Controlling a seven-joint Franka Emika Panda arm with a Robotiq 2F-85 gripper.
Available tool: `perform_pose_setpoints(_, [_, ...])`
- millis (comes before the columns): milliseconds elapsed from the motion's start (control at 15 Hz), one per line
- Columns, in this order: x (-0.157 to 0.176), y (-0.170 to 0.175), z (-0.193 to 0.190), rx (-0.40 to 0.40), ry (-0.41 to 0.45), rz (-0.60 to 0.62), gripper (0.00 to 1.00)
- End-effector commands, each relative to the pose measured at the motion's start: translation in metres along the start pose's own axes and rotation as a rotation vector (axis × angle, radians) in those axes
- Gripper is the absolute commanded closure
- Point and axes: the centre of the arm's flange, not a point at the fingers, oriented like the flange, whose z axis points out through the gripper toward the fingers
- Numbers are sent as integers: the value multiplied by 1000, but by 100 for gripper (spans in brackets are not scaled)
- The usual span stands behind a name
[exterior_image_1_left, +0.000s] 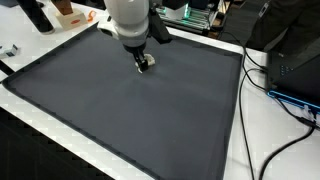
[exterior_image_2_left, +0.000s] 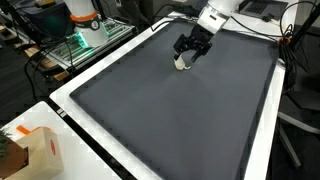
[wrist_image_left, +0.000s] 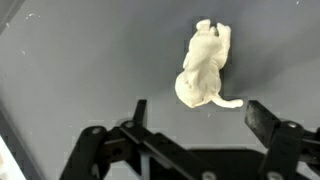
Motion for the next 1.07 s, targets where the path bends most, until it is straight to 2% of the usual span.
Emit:
perform_pose_setpoints(0, [-16,-18,0,-91,85,-74,0])
perform_pose_setpoints(400, [-41,-37,0,-166,212,-184,0])
perform_pose_setpoints(1000, [-66,-44,8,-182,268,-291,0])
